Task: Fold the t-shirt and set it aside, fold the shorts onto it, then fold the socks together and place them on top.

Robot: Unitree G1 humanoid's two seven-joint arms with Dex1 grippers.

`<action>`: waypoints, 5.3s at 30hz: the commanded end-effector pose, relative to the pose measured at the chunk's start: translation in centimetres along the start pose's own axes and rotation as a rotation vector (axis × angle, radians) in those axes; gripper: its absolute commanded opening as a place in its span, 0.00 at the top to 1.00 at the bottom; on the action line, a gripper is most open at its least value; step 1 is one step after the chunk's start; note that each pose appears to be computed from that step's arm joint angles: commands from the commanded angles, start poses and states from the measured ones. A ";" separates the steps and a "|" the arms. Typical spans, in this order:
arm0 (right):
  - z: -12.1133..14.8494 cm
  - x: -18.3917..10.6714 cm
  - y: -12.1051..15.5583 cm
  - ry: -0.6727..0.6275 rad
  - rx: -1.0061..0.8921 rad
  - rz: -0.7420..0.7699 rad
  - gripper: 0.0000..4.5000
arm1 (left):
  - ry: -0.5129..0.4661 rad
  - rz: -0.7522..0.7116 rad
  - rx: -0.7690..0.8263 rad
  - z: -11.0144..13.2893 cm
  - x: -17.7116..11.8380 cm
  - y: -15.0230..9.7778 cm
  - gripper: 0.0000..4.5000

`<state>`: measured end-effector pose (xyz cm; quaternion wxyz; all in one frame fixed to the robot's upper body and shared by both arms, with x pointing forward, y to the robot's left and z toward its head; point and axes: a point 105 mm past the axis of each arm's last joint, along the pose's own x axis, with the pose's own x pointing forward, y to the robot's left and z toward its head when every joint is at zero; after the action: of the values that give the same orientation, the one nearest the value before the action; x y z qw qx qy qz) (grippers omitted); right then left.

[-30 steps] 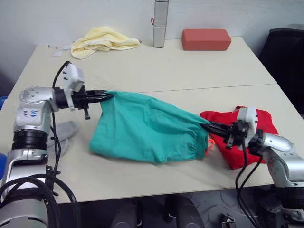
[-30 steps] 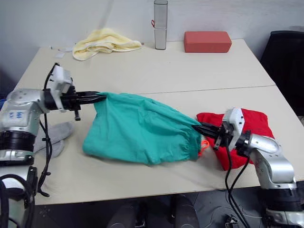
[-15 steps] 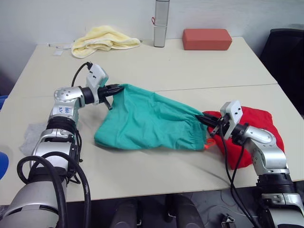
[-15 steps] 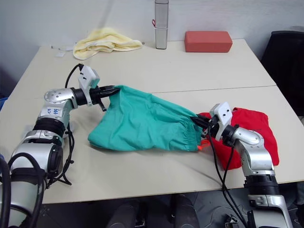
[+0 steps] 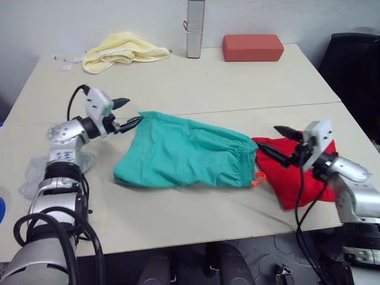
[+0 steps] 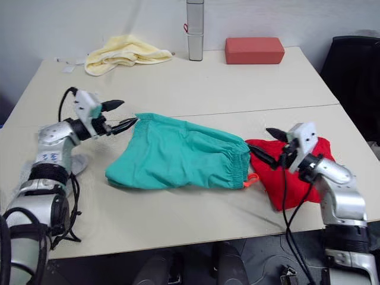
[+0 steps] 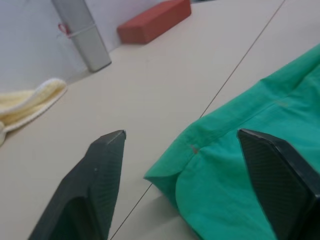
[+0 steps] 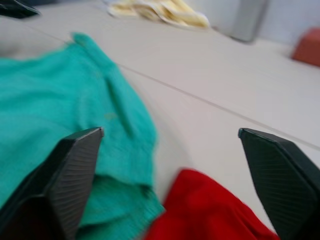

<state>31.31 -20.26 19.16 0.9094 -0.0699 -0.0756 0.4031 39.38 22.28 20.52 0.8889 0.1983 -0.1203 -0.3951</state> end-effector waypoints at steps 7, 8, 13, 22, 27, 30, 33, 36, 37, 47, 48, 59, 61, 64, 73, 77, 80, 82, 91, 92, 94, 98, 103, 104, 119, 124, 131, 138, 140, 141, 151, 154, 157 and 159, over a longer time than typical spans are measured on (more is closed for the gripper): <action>1.6 4.9 7.5 -0.054 -0.008 0.226 0.14 | -0.130 -0.228 -0.049 2.8 0.3 -8.2 0.14; 0.8 5.9 8.1 -0.023 -0.032 0.226 0.21 | -0.128 -0.228 -0.075 2.4 0.7 -9.2 0.21; -2.3 10.0 9.5 0.059 -0.114 0.183 0.61 | -0.077 -0.151 -0.183 0.8 3.8 -11.8 0.58; -7.8 9.4 7.9 0.267 -0.112 0.071 1.00 | 0.247 0.008 -0.227 -5.8 3.3 -13.1 0.99; -7.9 6.1 5.3 0.259 -0.083 -0.025 1.00 | 0.322 0.093 -0.259 -7.8 0.9 -12.2 0.99; -8.7 3.3 3.4 0.286 -0.069 -0.099 1.00 | 0.335 0.112 -0.245 -8.2 -0.3 -11.4 0.99; -8.2 1.7 1.3 0.234 -0.030 -0.194 1.00 | 0.289 0.119 -0.241 -7.5 -0.6 -10.3 0.99; -6.6 2.1 0.7 0.138 -0.028 -0.197 1.00 | 0.197 0.069 -0.231 -5.9 0.2 -10.0 0.99; -6.0 2.4 0.8 0.104 -0.012 -0.182 1.00 | 0.180 0.062 -0.218 -5.5 0.4 -9.8 0.99; -4.2 5.8 6.6 0.020 -0.008 0.156 1.00 | -0.004 -0.042 -0.219 -1.2 1.5 -7.8 0.99; -4.2 5.8 7.0 0.029 -0.014 0.182 1.00 | -0.014 -0.037 -0.229 -0.8 1.6 -7.4 0.99; -1.5 3.4 5.9 -0.083 0.046 0.166 0.87 | -0.117 -0.220 -0.193 1.9 3.2 -9.2 1.00; -1.2 3.2 4.4 -0.088 0.034 0.082 0.72 | -0.123 -0.233 -0.182 2.0 4.3 -9.7 1.00; -1.0 3.0 2.2 -0.090 0.009 -0.026 0.72 | -0.134 -0.238 -0.187 2.1 5.8 -9.8 1.00; -3.8 3.7 -1.3 0.045 -0.054 -0.129 0.99 | -0.034 -0.187 -0.219 0.5 13.8 -10.6 1.00; -5.3 5.0 -0.8 0.106 -0.077 -0.096 0.99 | 0.042 -0.093 -0.262 -1.1 14.9 -9.9 1.00; -6.4 5.7 -0.2 0.136 -0.093 -0.081 0.99 | 0.167 0.018 -0.265 -3.7 14.4 -9.0 1.00; -6.4 5.7 -0.5 0.128 -0.101 -0.115 0.99 | 0.221 0.075 -0.248 -4.9 13.8 -8.4 1.00; -5.5 2.3 -2.3 0.083 -0.111 -0.201 0.99 | 0.364 0.252 -0.220 -9.0 9.5 -6.1 1.00; -5.7 1.7 -2.5 0.097 -0.108 -0.208 0.99 | 0.362 0.261 -0.211 -9.1 9.1 -5.8 1.00; -5.6 1.0 -2.9 0.097 -0.104 -0.217 0.99 | 0.340 0.271 -0.196 -8.9 8.8 -5.5 1.00; -2.6 0.9 -1.5 -0.045 -0.063 -0.109 0.99 | 0.016 0.190 -0.186 -3.8 9.1 -4.7 1.00; -1.7 0.6 2.8 0.003 -0.136 0.149 0.72 | -0.132 -0.109 -0.003 0.3 5.6 -6.4 0.87; -1.6 0.4 3.7 0.016 -0.159 0.195 0.65 | -0.137 -0.169 0.030 0.8 4.4 -7.0 0.80; -1.2 -4.6 7.9 -0.024 -0.171 0.311 0.00 | 0.192 -0.475 0.281 -2.9 -3.7 -14.1 0.00; -1.0 -4.4 7.7 -0.023 -0.175 0.303 0.00 | 0.276 -0.429 0.315 -4.5 -2.1 -13.5 0.00; -0.5 -3.5 7.2 -0.042 -0.184 0.281 0.00 | 0.391 -0.485 0.248 -6.6 -2.0 -13.7 0.14; -0.4 -3.6 6.9 -0.050 -0.191 0.265 0.00 | 0.408 -0.545 0.042 -6.6 -3.4 -16.0 0.61; -0.5 -3.8 6.9 -0.041 -0.189 0.264 0.00 | 0.395 -0.547 -0.011 -5.9 -4.1 -16.7 0.74; -0.6 -3.9 7.0 -0.036 -0.186 0.265 0.00 | 0.388 -0.548 -0.045 -5.5 -4.5 -17.1 0.82; -2.2 -5.3 6.6 0.055 -0.111 0.178 0.00 | 0.337 -0.456 -0.181 -1.7 -6.9 -21.3 0.99; -2.4 -5.9 6.0 0.071 0.033 0.101 0.00 | 0.251 -0.372 -0.302 -0.9 -6.8 -21.7 0.99; -2.1 -6.4 6.3 0.080 0.111 0.091 0.00 | 0.263 -0.348 -0.349 -1.0 -7.5 -21.4 0.85; -1.7 -6.6 5.9 0.068 0.158 0.038 0.00 | 0.253 -0.372 -0.370 -0.8 -8.5 -20.9 0.72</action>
<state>23.11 -21.15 14.25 0.9011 -0.0223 0.0063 0.4329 20.67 15.46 8.79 0.8329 0.1015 0.1206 -0.5305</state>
